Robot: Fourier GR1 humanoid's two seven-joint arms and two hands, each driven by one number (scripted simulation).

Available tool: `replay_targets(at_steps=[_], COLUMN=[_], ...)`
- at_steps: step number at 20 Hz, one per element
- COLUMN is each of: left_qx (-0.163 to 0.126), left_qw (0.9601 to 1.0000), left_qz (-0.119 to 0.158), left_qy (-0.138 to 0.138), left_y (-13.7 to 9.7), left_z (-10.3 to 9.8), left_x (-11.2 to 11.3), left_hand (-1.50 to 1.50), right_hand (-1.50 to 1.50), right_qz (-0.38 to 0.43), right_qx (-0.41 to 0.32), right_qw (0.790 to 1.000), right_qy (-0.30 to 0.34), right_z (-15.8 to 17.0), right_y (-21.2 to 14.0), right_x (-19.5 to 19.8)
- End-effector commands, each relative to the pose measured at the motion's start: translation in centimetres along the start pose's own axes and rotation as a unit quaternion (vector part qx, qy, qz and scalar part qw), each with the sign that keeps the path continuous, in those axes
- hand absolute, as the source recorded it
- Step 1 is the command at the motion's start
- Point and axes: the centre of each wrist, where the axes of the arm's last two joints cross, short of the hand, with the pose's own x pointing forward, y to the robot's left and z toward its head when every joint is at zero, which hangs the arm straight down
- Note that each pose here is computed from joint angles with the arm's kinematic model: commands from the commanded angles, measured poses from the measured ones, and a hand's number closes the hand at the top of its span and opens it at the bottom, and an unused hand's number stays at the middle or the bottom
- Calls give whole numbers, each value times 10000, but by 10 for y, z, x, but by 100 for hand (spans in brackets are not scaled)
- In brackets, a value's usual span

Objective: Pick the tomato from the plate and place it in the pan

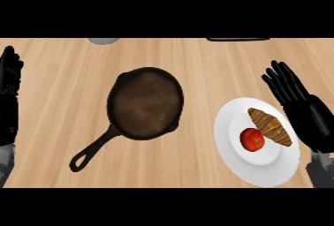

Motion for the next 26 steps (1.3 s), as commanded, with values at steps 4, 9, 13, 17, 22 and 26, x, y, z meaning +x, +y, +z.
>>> replay_targets(at_steps=[4, 9, 13, 17, 22, 26], left_qx=[-293, -190, -530, -525, -726, -642], left_qw=[9822, 9578, 9450, 9466, 9417, 9415], left_qz=[-205, -221, 108, 32, 115, 69], left_qy=[1845, 2859, 3227, 3180, 3283, 3308], left_y=[13, 12, 10, 12, 6, -12], left_z=[25, 57, 64, 38, 42, 61], left_x=[-58, -87, -95, -95, -107, -119], left_hand=[0, 0, 0, 0, 0, 0], right_hand=[-150, 150, 150, -150, -150, -150], right_qz=[-581, 2322, -1266, -818, 423, 1902], right_qx=[1313, -429, -1925, -1203, -703, -547], right_qw=[9697, 9464, 9320, 9356, 9496, 9526], right_qy=[-1979, -2204, -2799, -3218, -3024, -2312], right_z=[0, 15, 74, 115, 139, 143], right_y=[17, -64, -26, -49, -93, -111], right_x=[27, 71, -55, -94, -56, -11])
